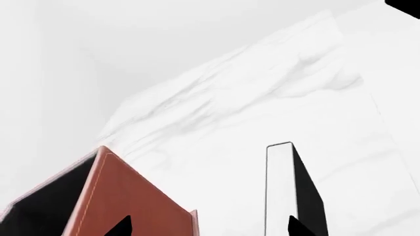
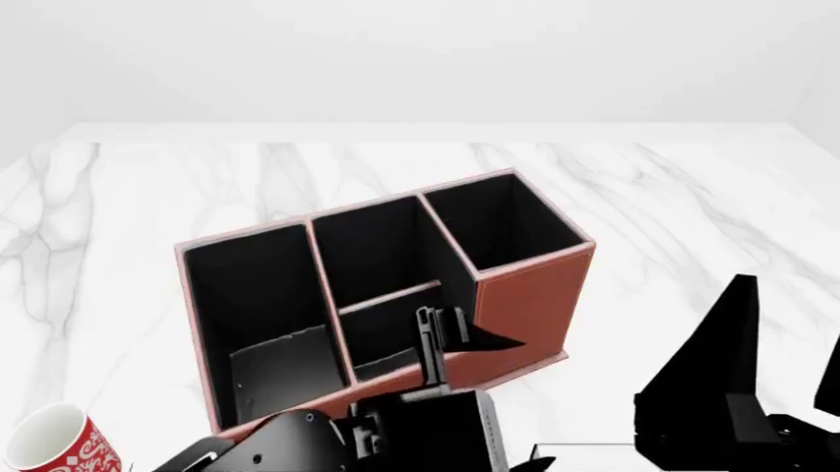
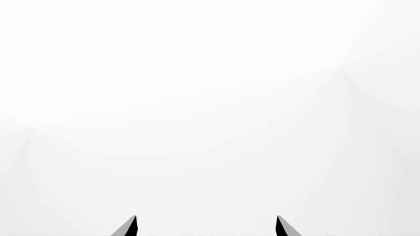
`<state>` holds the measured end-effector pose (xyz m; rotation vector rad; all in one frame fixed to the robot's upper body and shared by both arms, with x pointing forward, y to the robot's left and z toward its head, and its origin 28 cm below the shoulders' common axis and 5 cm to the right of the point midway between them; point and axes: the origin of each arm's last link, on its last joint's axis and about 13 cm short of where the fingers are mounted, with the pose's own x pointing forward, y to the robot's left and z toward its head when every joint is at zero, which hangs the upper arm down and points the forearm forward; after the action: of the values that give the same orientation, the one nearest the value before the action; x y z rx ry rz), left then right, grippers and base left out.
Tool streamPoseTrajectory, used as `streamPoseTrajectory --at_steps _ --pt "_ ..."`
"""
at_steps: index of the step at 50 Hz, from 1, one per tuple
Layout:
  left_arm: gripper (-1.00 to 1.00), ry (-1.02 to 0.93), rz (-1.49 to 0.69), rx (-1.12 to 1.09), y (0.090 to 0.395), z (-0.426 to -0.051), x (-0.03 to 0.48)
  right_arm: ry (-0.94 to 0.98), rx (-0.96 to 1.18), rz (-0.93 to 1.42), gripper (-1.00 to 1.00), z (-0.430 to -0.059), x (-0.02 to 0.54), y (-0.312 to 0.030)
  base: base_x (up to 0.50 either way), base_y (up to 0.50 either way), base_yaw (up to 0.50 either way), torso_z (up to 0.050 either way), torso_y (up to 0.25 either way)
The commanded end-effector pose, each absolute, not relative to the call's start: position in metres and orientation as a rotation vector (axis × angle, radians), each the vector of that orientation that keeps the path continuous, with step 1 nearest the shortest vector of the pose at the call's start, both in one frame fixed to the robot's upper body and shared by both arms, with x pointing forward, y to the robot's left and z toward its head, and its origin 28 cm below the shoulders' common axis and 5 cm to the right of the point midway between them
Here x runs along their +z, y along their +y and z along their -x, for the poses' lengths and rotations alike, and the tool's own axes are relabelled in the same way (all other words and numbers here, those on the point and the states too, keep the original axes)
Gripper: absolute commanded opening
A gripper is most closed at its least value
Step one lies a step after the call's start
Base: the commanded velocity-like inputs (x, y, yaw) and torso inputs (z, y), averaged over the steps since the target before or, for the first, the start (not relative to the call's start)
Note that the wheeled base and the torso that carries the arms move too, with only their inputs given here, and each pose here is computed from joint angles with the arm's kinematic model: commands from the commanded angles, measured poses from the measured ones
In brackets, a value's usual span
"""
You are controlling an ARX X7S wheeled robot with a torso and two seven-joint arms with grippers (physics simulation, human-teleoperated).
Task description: Pick up the book and place it in the back compartment of the caddy.
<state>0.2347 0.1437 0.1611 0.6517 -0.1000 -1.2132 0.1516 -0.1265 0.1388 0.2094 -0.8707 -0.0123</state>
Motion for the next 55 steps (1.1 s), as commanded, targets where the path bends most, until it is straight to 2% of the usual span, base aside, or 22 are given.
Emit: streamPoseTrajectory --at_steps 1,13,21,34,55 --pt "1.00 -0.164 -0.680 -1.237 0.133 -0.238 0.173 -0.881 -0.014 -0.189 1.00 -0.151 0.139 -0.127 0.00 0.00 0.00 0.000 0.000" --pt "1.00 -0.202 -0.626 -1.275 0.122 -0.233 0.175 -0.874 -0.005 -0.193 1.00 -0.152 0.137 -0.126 0.00 0.00 0.00 0.000 0.000" --pt "1.00 -0.193 -0.386 -1.298 0.119 -0.233 0.179 -0.869 0.001 -0.193 1.00 -0.152 0.136 -0.125 0.00 0.00 0.00 0.000 0.000" --pt "1.00 -0.154 -0.185 -1.294 0.114 -0.236 0.169 -0.864 0.004 -0.193 1.00 -0.152 0.134 -0.124 0.00 0.00 0.00 0.000 0.000" --pt "1.00 -0.098 -0.114 -1.286 0.103 -0.246 0.152 -0.859 0.006 -0.197 1.00 -0.153 0.134 -0.124 0.00 0.00 0.00 0.000 0.000"
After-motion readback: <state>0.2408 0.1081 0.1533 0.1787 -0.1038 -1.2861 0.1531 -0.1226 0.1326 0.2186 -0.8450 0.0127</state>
